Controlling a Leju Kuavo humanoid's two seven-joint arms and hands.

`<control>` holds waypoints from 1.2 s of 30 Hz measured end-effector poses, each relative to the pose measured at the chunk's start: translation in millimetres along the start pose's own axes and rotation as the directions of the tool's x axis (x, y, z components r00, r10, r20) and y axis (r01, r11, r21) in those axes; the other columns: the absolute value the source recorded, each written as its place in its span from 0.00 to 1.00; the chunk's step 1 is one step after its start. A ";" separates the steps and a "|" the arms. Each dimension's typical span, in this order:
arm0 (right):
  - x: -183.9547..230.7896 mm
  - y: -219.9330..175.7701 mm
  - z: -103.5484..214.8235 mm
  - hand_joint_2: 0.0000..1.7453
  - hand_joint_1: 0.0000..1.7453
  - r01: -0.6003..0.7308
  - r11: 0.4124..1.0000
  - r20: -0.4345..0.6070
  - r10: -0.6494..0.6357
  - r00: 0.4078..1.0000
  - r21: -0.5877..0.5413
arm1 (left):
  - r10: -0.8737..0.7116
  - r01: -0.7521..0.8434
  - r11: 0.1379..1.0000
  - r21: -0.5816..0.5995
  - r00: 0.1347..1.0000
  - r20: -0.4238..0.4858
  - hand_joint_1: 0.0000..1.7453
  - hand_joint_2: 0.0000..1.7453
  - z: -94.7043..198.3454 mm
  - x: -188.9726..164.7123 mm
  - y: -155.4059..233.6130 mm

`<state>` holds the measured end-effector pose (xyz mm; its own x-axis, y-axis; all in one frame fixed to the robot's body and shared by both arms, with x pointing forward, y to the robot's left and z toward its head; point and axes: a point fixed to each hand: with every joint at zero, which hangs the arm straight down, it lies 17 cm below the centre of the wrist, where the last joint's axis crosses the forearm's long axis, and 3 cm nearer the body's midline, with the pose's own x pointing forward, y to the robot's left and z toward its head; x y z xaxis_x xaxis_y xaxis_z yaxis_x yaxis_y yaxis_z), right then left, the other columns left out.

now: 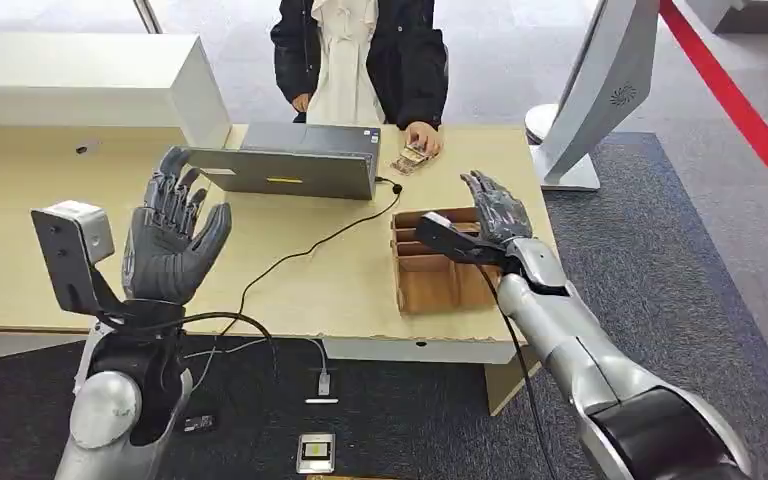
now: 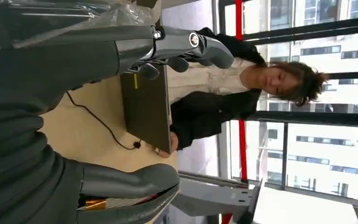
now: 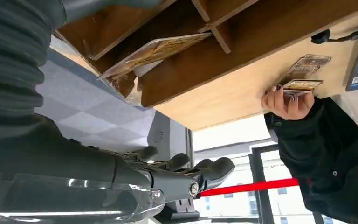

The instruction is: Pass the card to the sensor for recognition and then transmit it.

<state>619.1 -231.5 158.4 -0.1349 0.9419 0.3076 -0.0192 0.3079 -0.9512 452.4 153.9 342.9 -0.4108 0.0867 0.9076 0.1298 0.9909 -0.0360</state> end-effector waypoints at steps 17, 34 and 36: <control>-12.8 -1.1 1.3 1.00 0.54 -0.001 1.000 -0.026 0.001 1.000 -0.001 | -0.001 0.001 1.000 -0.012 1.000 -0.013 0.00 1.00 2.3 -3.8 -2.4; -24.0 4.3 3.9 1.00 1.00 -0.003 1.000 -0.050 0.004 0.999 0.027 | 0.038 -0.039 0.999 -0.030 0.998 -0.046 0.00 1.00 5.6 -7.9 -5.7; -24.7 4.7 4.2 1.00 1.00 -0.003 1.000 -0.051 0.005 0.999 0.028 | 0.040 -0.041 0.999 -0.030 0.998 -0.046 0.00 1.00 5.7 -7.6 -5.5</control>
<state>618.2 -253.9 146.2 -0.0840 0.9489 0.3041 -0.0463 0.3012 -0.9524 449.7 148.4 333.8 -0.3635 0.1214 0.9237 0.1738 0.9829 -0.0607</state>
